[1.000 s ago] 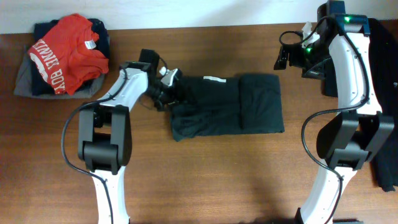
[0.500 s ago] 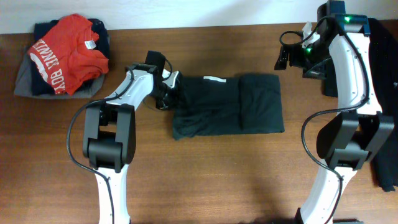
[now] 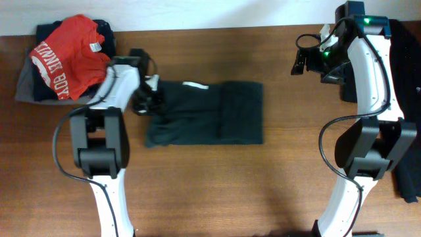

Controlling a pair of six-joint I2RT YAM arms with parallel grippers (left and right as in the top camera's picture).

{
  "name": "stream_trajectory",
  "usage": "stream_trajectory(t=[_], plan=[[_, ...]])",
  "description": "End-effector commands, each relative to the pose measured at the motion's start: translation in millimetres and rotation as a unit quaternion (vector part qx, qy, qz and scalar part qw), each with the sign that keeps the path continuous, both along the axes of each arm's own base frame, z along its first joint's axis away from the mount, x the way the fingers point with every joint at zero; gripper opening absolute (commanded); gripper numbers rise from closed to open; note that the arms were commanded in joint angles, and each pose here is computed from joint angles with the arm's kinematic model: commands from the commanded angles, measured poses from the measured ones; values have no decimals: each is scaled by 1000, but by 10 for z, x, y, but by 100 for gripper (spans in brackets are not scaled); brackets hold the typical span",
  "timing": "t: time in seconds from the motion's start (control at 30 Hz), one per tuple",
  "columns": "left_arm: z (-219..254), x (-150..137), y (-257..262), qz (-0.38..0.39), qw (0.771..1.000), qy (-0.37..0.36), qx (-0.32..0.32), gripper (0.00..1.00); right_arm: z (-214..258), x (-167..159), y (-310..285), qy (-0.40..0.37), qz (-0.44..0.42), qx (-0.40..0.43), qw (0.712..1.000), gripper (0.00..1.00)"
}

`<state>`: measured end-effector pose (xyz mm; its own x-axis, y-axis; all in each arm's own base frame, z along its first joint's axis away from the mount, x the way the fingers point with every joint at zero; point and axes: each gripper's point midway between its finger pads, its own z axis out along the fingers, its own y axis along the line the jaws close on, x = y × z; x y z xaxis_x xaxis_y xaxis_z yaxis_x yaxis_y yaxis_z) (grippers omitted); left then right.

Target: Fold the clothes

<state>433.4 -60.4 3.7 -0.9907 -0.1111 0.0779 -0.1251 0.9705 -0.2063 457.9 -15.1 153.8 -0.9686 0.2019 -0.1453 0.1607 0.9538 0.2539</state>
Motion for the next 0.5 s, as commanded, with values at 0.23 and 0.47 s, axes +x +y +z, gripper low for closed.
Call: stream_trajectory(t=[0.23, 0.47], plan=[[546, 303, 586, -11, 996, -39, 73, 0, -62, -33, -30, 11, -1, -10, 1000, 99], [917, 356, 238, -46, 994, -62, 72, 0, -197, -15, -34, 25, -1, -9, 1000, 99]])
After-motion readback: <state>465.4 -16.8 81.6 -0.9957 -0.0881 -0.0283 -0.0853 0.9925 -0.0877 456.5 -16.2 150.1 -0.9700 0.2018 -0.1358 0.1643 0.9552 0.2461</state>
